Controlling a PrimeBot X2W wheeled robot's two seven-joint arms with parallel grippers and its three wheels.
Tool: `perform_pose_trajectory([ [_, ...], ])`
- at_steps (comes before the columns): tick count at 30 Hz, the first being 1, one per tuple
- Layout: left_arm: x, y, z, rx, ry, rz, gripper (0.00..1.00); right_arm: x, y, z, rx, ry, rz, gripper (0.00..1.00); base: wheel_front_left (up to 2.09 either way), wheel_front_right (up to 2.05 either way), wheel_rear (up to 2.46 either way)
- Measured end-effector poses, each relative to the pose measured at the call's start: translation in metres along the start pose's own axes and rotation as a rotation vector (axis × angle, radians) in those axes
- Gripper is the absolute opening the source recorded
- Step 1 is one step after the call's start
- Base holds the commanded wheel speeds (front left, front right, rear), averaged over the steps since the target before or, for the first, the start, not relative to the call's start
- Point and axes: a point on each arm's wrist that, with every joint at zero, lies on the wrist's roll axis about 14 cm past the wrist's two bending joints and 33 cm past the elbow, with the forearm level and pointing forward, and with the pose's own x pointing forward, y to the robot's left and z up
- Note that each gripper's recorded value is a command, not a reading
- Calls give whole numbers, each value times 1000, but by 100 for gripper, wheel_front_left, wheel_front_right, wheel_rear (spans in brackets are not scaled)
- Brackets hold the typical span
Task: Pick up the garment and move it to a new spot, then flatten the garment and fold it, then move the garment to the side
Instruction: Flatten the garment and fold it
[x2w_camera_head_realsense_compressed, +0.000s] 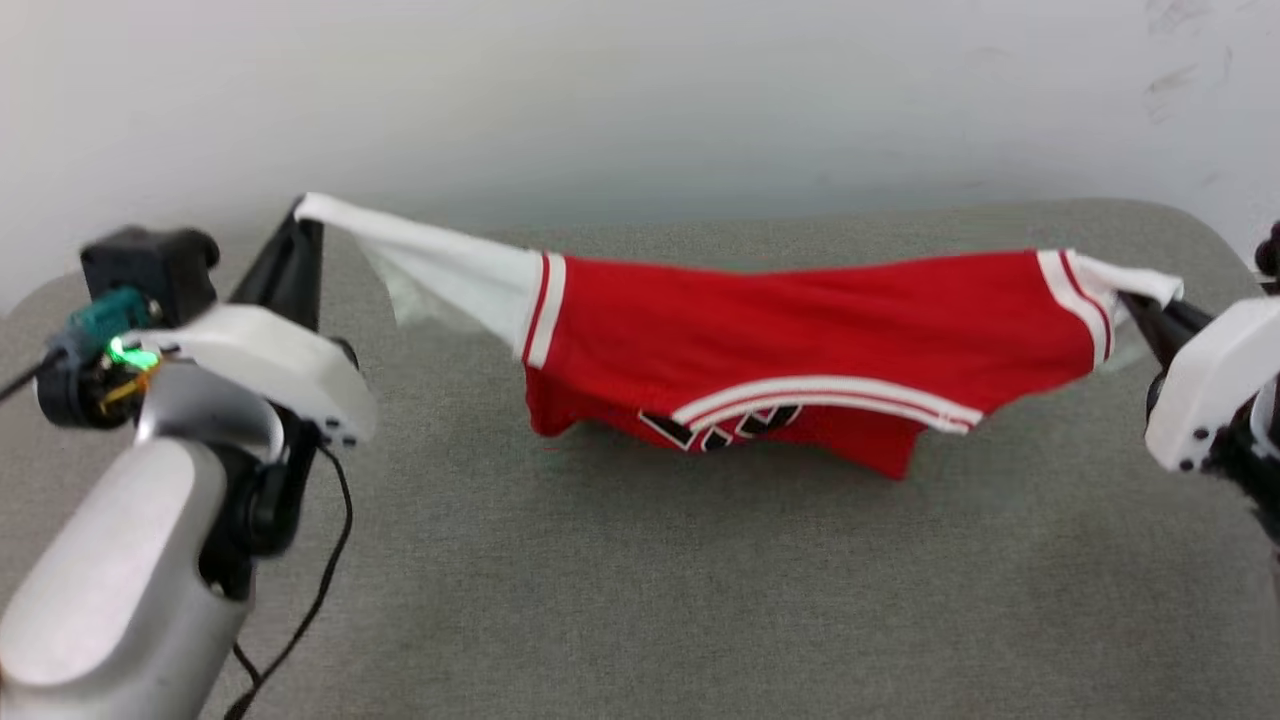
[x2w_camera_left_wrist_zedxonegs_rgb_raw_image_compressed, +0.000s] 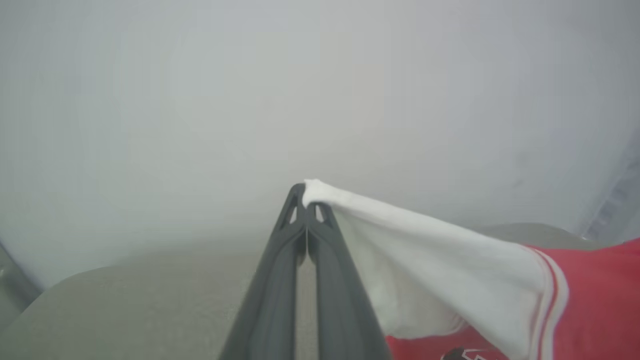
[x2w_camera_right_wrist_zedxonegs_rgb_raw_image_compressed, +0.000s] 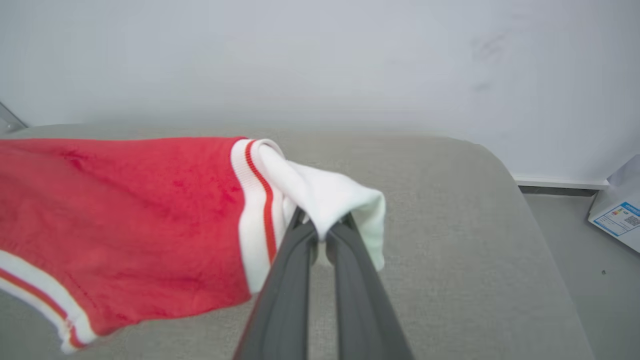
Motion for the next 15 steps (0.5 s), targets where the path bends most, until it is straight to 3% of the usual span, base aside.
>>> perform_pose_trajectory([
  [15,132,14,91,36,-232,-25,0,85,0,158,-33,-363,29,0,0,0,0],
])
